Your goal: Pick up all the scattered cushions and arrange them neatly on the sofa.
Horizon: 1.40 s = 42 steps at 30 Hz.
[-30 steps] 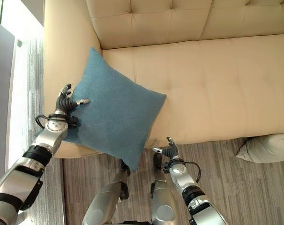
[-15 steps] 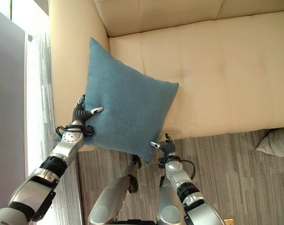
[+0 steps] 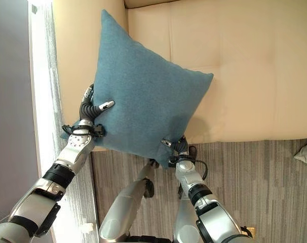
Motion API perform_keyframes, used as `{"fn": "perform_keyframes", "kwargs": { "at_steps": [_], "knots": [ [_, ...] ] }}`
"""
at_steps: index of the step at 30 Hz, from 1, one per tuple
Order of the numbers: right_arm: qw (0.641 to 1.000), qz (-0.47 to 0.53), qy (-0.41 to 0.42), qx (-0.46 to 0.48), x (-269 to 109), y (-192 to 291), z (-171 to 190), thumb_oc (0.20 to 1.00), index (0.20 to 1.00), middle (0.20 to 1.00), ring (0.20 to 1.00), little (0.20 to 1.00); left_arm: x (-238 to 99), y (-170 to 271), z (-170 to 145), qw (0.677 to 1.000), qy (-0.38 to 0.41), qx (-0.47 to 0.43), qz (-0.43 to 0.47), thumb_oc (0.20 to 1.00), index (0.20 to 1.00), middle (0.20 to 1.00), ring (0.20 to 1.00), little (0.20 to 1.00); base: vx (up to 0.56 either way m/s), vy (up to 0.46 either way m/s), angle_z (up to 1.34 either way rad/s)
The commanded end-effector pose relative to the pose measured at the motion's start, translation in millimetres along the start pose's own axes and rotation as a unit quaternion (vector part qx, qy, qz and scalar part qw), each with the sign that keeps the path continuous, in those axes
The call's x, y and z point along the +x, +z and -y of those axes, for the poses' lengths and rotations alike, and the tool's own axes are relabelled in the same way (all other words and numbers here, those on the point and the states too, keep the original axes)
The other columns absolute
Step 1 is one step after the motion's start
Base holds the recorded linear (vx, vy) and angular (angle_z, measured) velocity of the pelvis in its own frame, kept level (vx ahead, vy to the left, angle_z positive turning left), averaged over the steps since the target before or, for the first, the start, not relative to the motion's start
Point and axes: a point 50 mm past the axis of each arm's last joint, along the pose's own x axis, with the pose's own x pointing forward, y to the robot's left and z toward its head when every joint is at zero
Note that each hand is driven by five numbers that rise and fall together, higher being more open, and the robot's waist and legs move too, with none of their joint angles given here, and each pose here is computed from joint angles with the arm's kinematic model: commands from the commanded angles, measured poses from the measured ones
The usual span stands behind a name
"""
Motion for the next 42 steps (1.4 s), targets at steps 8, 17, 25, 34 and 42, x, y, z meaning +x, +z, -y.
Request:
{"fn": "perform_keyframes", "kwargs": {
  "at_steps": [8, 17, 25, 34, 42],
  "knots": [
    [0.932, 0.093, 0.195, 0.291, -33, 72, -116, 0.2, 0.2, 0.2, 0.2, 0.2, -20, -10, 54, 0.975, -0.019, -0.218, -0.038, 0.2, 0.2, 0.2, 0.2, 0.2, 0.02, -0.044, 0.06],
    [0.919, 0.099, 0.183, 0.336, -50, 54, -95, 0.2, 0.2, 0.2, 0.2, 0.2, -70, -49, 57, 0.935, 0.007, -0.335, -0.112, 0.2, 0.2, 0.2, 0.2, 0.2, 0.02, -0.07, 0.0],
    [0.935, 0.159, 0.178, 0.263, -62, 55, -56, 0.2, 0.2, 0.2, 0.2, 0.2, -94, -55, 48, 0.941, -0.015, -0.317, -0.118, 0.2, 0.2, 0.2, 0.2, 0.2, 0.05, -0.097, 0.0],
    [0.945, 0.24, 0.154, 0.163, -79, 65, -7, 0.2, 0.2, 0.2, 0.2, 0.2, -103, -33, 38, 0.965, -0.083, -0.242, -0.056, 0.2, 0.2, 0.2, 0.2, 0.2, 0.03, -0.109, -0.01],
    [0.942, 0.294, 0.109, 0.117, -91, 77, 25, 0.2, 0.2, 0.2, 0.2, 0.2, -109, -24, 29, 0.968, -0.087, -0.233, -0.034, 0.2, 0.2, 0.2, 0.2, 0.2, -0.03, -0.205, 0.13]
  ]
}}
